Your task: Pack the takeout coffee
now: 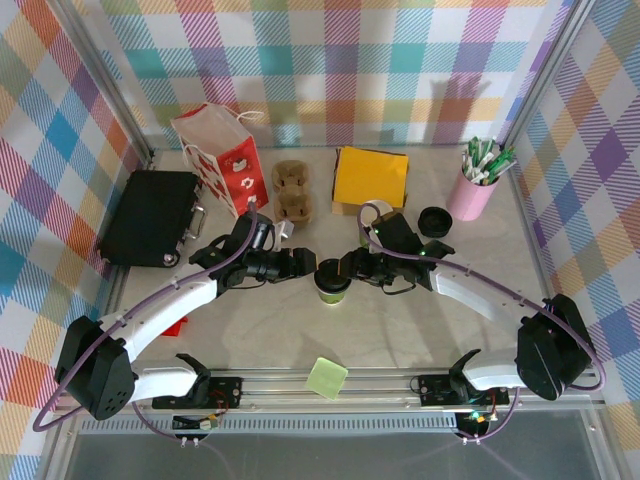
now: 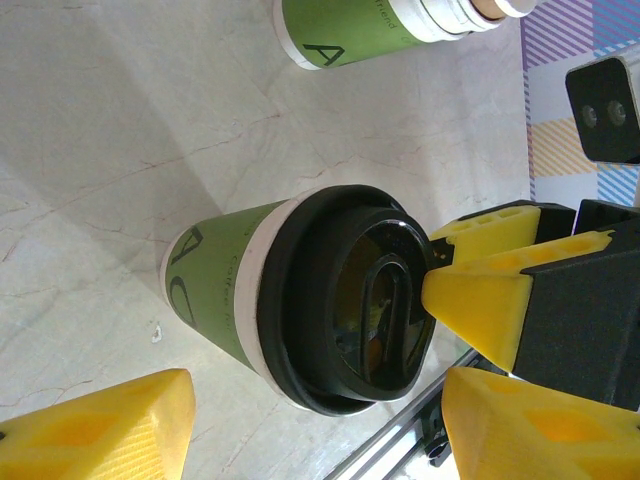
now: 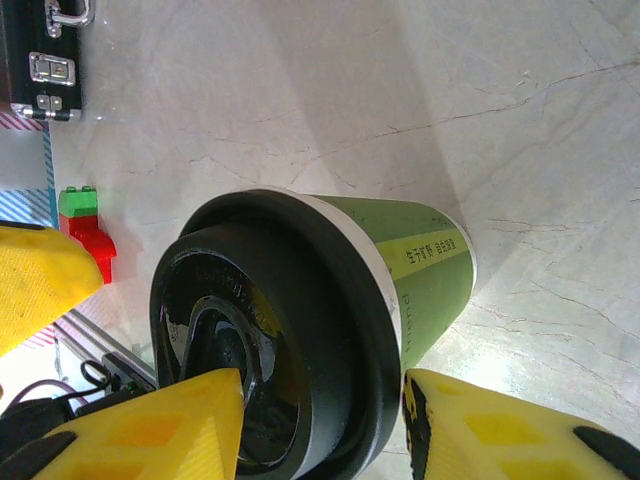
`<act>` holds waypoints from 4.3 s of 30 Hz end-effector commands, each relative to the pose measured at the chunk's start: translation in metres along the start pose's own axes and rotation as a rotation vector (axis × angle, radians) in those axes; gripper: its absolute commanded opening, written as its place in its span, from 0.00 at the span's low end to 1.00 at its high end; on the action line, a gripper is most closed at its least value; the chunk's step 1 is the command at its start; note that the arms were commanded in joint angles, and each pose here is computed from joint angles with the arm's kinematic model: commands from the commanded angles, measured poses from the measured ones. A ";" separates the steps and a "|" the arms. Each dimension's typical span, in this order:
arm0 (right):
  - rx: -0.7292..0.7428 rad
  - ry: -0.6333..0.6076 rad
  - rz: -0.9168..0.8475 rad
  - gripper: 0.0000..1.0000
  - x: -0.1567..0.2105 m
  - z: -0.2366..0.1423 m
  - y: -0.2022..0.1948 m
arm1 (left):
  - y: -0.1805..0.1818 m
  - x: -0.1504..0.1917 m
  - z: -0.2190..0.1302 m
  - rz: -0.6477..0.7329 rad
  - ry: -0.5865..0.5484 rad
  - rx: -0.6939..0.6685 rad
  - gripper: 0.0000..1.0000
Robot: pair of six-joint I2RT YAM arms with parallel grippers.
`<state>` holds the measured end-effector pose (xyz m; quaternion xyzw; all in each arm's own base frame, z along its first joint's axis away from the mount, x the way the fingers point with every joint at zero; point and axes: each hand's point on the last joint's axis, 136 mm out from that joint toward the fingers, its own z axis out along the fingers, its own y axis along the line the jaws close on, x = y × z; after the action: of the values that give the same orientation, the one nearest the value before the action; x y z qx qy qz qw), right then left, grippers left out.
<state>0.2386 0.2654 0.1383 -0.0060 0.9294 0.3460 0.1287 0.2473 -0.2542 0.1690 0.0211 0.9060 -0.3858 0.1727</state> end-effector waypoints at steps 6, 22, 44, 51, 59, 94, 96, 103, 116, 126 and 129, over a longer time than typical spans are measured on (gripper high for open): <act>-0.026 -0.004 -0.031 0.49 -0.003 0.000 0.014 | 0.002 0.000 0.008 0.038 0.000 -0.013 0.67; 0.017 -0.031 -0.070 0.50 -0.007 -0.007 0.012 | 0.001 -0.001 0.027 0.071 0.046 -0.020 0.64; 0.147 -0.002 -0.063 0.45 0.001 0.017 -0.030 | 0.034 0.008 0.052 0.045 0.098 -0.114 0.51; 0.165 0.010 -0.046 0.43 0.011 0.021 -0.043 | 0.044 0.018 0.050 0.040 0.117 -0.140 0.48; 0.189 0.046 -0.008 0.42 0.030 0.033 -0.067 | 0.079 0.049 0.055 0.019 0.202 -0.219 0.46; 0.049 -0.075 -0.176 0.60 -0.022 -0.025 0.028 | 0.001 -0.020 0.000 0.173 -0.049 -0.220 0.58; 0.062 -0.082 -0.194 0.62 -0.018 -0.030 0.032 | 0.008 -0.030 -0.019 0.168 -0.117 -0.277 0.60; 0.198 -0.110 -0.296 0.78 -0.008 -0.031 0.035 | 0.052 -0.050 -0.099 0.072 -0.377 -0.464 0.67; 0.438 -0.041 -0.472 0.92 -0.001 0.007 0.038 | 0.063 -0.042 -0.142 0.052 -0.497 -0.481 0.70; 0.489 -0.014 -0.498 0.87 0.001 0.022 0.032 | 0.062 -0.041 -0.141 0.055 -0.494 -0.469 0.70; 0.491 -0.005 -0.497 0.85 0.003 0.026 0.032 | 0.062 -0.040 -0.140 0.055 -0.489 -0.467 0.70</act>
<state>0.2383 0.3030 0.1360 -0.1936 0.9559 0.0774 0.2067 0.2576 -0.1126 0.2355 -0.0850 0.8973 -0.1634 0.4012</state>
